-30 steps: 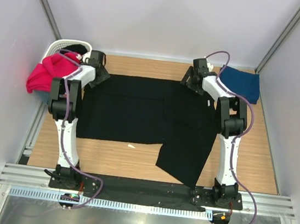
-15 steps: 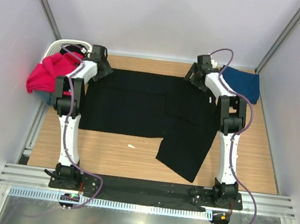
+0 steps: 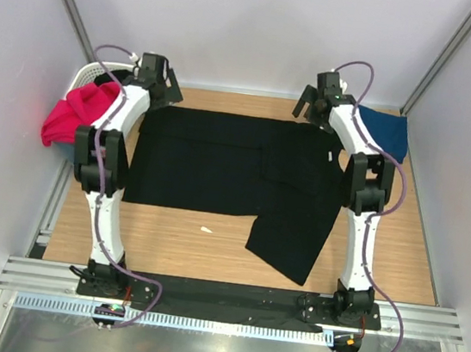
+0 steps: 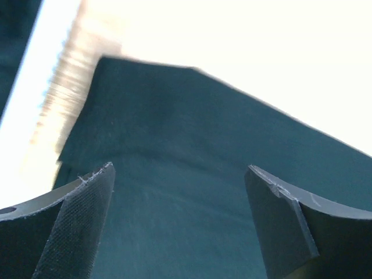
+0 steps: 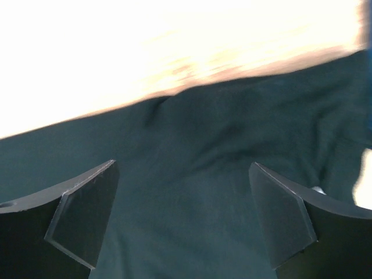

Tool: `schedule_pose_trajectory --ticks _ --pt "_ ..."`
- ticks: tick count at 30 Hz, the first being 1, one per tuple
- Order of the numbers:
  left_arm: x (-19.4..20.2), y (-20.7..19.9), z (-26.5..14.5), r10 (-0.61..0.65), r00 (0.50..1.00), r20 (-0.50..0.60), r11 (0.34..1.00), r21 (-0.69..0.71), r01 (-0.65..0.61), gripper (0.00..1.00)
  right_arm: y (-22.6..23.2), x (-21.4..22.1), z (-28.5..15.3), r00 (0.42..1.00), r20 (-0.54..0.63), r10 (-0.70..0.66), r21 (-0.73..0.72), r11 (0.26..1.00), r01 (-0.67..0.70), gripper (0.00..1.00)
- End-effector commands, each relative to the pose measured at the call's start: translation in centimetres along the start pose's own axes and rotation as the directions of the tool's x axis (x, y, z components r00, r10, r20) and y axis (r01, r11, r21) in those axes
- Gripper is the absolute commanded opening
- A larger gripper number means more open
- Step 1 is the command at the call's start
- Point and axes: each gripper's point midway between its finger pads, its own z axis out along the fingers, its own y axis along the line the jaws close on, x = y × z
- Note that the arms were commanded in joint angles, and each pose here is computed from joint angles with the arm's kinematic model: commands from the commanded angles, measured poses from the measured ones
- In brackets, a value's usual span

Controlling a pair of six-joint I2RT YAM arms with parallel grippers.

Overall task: Fold and stack the t-shirts
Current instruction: Fold the tshirt

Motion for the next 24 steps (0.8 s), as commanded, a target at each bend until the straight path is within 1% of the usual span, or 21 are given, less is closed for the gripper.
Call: schedule_pose_trajectory --ticks 1,2,3,4,5,6,7,8,9,10,11,12,13,14,15,16,17,19,20,22,24 --pt "-6.6 -3.3 -11.2 0.015 0.978 0.206 0.994 0.102 -0.037 0.95 1.3 -5.8 -10.1 0.986 0.166 0.024 -0.056 0.998 -0.015 1.00" --pt "-5.1 -3.3 -11.8 0.021 0.983 0.180 0.994 0.102 -0.040 0.95 0.8 -5.6 -11.4 0.985 0.170 0.038 -0.047 0.998 -0.030 0.99" --pt "-5.5 -3.4 -15.0 -0.021 0.977 0.211 0.991 0.134 -0.008 0.95 -0.4 -4.1 -12.8 0.987 0.155 0.046 -0.026 0.999 -0.042 1.00" --pt "-4.7 -3.3 -15.9 -0.033 0.979 0.203 0.990 0.144 0.003 0.95 -0.8 -3.6 -13.8 0.984 0.158 0.076 -0.032 0.997 -0.072 1.00" --pt "-1.9 -1.9 -15.6 -0.037 0.988 0.150 0.993 0.121 0.019 0.95 -1.3 -2.5 -14.6 0.986 0.147 0.085 -0.030 0.996 -0.082 1.00" --pt "-1.7 -1.7 -18.1 -0.065 0.984 0.165 0.987 0.154 0.039 0.95 -2.8 -0.1 -16.0 0.989 0.120 0.091 -0.014 0.996 -0.090 1.00" --pt "-0.9 -1.2 -19.0 -0.092 0.984 0.155 0.984 0.164 0.066 0.95 -3.5 1.3 -16.7 0.990 0.098 0.097 -0.004 0.995 -0.097 1.00" --pt "1.0 -0.3 -19.4 -0.094 0.989 0.118 0.986 0.149 0.076 0.95 -4.3 2.8 -17.3 0.991 0.076 0.112 0.008 0.994 -0.113 1.00" --pt "3.7 1.2 -19.0 -0.093 0.994 0.060 0.990 0.115 0.086 0.95 -5.1 4.0 -18.2 0.991 0.066 0.116 0.017 0.993 -0.118 1.00" --pt "4.7 1.9 -20.9 -0.127 0.990 0.056 0.985 0.126 0.120 0.95 -6.9 6.6 -19.5 0.992 0.042 0.119 0.048 0.991 -0.121 1.00" --pt "6.6 3.2 -21.3 -0.134 0.991 0.011 0.987 0.089 0.133 0.95 -7.7 7.8 -20.4 0.990 0.038 0.139 0.056 0.988 -0.141 0.99" --pt "9.7 4.9 -21.0 -0.143 0.989 -0.041 0.989 0.038 0.145 0.93 -9.2 10.6 -20.4 0.989 -0.005 0.146 0.090 0.985 -0.145 1.00" --pt "10.1 6.2 -22.4 -0.172 0.985 -0.010 0.985 0.020 0.172 0.91 -9.4 11.0 -22.5 0.986 0.020 0.165 0.060 0.984 -0.166 1.00" --pt "11.5 7.5 -22.9 -0.214 0.977 -0.020 0.977 -0.021 0.213 0.90 -9.7 12.0 -23.1 0.981 0.014 0.192 0.051 0.980 -0.193 1.00" --pt "12.8 8.8 -23.1 -0.234 0.972 -0.020 0.971 -0.058 0.232 0.88 -10.8 14.3 -22.8 0.980 -0.020 0.200 0.069 0.978 -0.198 1.00" --pt "15.3 11.4 -22.6 -0.248 0.968 -0.034 0.959 -0.148 0.240 0.87 -10.8 14.5 -24.2 0.976 0.009 0.218 0.033 0.975 -0.218 1.00" --pt "15.9 12.3 -23.4 -0.304 0.953 -0.007 0.943 -0.146 0.300 0.86 -11.1 15.5 -24.4 0.973 -0.002 0.231 0.029 0.973 -0.230 1.00" --pt "17.5 13.8 -23.2 -0.353 0.935 -0.010 0.923 -0.168 0.347 0.82 -12.4 18.4 -24.1 0.968 -0.041 0.247 0.057 0.968 -0.245 1.00" --pt "19.0 15.0 -22.6 -0.396 0.918 -0.013 0.902 -0.190 0.387 0.82 -12.4 19.1 -24.2 0.967 -0.055 0.249 0.043 0.968 -0.247 1.00" --pt "19.7 15.9 -21.6 -0.433 0.902 0.004 0.883 -0.199 0.425 0.78 -13.1 21.7 -23.4 0.961 -0.116 0.250 0.068 0.967 -0.244 1.00" --pt "21.1 16.8 -20.2 -0.462 0.887 -0.015 0.866 -0.225 0.448 0.77 -13.2 23.5 -22.8 0.952 -0.184 0.247 0.072 0.969 -0.237 1.00"
